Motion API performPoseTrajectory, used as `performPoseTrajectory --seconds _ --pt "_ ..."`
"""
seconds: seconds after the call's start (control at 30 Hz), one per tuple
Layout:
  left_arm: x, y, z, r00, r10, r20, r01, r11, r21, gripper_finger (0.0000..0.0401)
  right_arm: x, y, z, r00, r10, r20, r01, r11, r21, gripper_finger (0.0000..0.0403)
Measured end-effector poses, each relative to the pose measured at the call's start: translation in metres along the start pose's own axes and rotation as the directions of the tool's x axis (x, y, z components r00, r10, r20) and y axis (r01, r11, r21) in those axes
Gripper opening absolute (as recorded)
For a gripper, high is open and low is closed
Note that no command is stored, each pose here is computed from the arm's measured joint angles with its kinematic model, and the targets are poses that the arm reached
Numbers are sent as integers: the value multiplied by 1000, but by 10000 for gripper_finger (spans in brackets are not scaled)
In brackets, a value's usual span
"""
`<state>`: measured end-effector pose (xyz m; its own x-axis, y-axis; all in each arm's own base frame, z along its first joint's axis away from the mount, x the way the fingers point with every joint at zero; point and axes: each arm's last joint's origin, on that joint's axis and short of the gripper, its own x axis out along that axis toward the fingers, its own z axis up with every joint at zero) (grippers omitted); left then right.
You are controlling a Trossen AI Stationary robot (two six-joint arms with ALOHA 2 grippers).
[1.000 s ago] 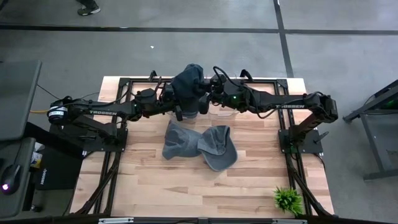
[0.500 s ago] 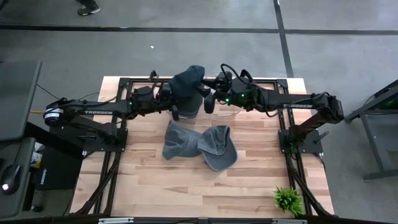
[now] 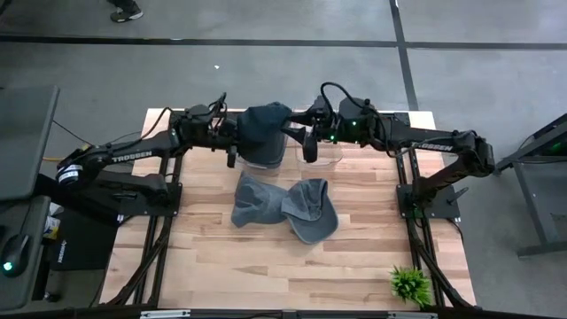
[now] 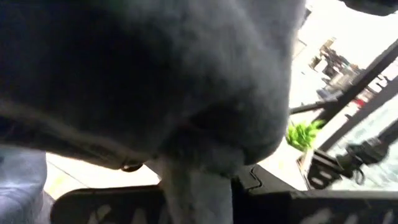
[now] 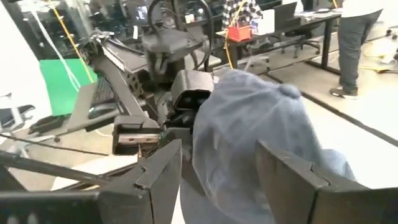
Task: Pick & Place hat
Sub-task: Put the blue cap into the left transparent bin
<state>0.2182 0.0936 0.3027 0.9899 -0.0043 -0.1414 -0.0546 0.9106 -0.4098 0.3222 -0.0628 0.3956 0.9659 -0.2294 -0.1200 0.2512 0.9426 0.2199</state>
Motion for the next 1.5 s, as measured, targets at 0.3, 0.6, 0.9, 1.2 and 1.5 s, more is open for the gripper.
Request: performPoseTrajectory --seconds 0.3,0.6,0.9,1.2,1.5 --pt "-13 22 5 997 -62 -38 62 998 -1 0 -1 -36 6 997 68 -37 -68 998 0 197" --pt "-23 33 9 987 -149 -56 148 989 -23 0 -11 -48 48 994 65 -88 -77 987 -144 197" --pt "-24 30 8 970 -231 -81 230 973 -20 0 -2 -56 78 972 88 -219 -143 958 -248 197" --pt "-21 33 4 969 -224 -105 222 974 -36 0 42 -75 67 914 206 -350 -268 953 -139 197" --pt "-22 35 -1 973 -184 -139 183 983 -16 0 55 -88 61 869 333 -365 -365 931 -21 197"
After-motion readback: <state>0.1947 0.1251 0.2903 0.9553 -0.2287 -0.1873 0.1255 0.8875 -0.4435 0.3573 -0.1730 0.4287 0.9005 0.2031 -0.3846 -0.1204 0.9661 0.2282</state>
